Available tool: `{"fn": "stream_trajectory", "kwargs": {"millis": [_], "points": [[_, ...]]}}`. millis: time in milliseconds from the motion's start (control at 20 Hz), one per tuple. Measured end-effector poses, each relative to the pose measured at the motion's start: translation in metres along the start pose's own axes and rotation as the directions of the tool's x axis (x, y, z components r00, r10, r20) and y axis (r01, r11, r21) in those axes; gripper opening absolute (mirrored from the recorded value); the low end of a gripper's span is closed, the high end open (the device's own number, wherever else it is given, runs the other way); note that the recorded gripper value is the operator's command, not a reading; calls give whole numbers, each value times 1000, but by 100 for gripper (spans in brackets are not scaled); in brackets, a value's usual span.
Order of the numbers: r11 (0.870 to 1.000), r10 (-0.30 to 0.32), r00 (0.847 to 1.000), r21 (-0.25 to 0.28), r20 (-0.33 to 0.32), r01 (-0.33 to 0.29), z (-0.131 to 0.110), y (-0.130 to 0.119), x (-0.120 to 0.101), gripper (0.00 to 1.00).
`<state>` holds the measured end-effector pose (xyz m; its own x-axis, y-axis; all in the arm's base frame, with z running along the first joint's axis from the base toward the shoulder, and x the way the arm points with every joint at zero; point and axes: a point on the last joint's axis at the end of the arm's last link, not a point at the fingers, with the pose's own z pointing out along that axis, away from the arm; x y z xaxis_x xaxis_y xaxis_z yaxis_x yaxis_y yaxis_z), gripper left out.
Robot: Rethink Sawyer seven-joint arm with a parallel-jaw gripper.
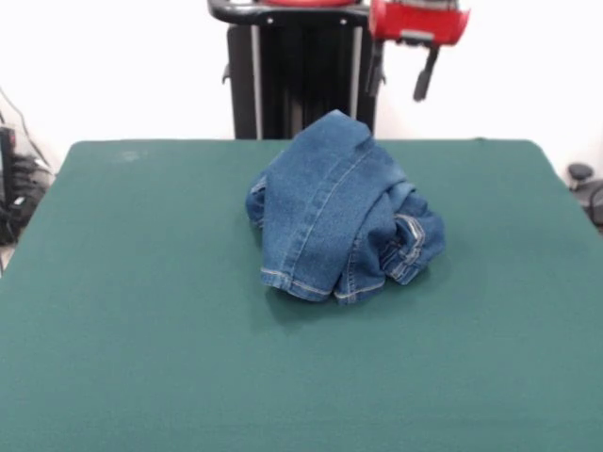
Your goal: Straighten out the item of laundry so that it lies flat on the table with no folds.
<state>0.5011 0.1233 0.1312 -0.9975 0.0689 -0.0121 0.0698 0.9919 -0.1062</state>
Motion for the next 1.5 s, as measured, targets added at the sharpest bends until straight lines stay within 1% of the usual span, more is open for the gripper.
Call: {"fn": "stream_trajectory", "kwargs": {"millis": [150,300,350,550,700,850,1250,1500], "points": [[998,68,997,-1,37,-68,18,0,-7,100],[994,104,993,10,59,-105,35,-3,-12,100],[993,119,991,19,67,-120,44,-6,-16,100],[988,138,988,54,67,-142,73,-19,-23,100],[986,140,988,78,67,-145,92,-27,-26,100],[985,138,987,93,81,-145,110,-33,-30,100],[979,165,977,99,131,-179,137,-56,-43,100],[972,207,970,84,128,-218,141,-72,-50,100]]}}
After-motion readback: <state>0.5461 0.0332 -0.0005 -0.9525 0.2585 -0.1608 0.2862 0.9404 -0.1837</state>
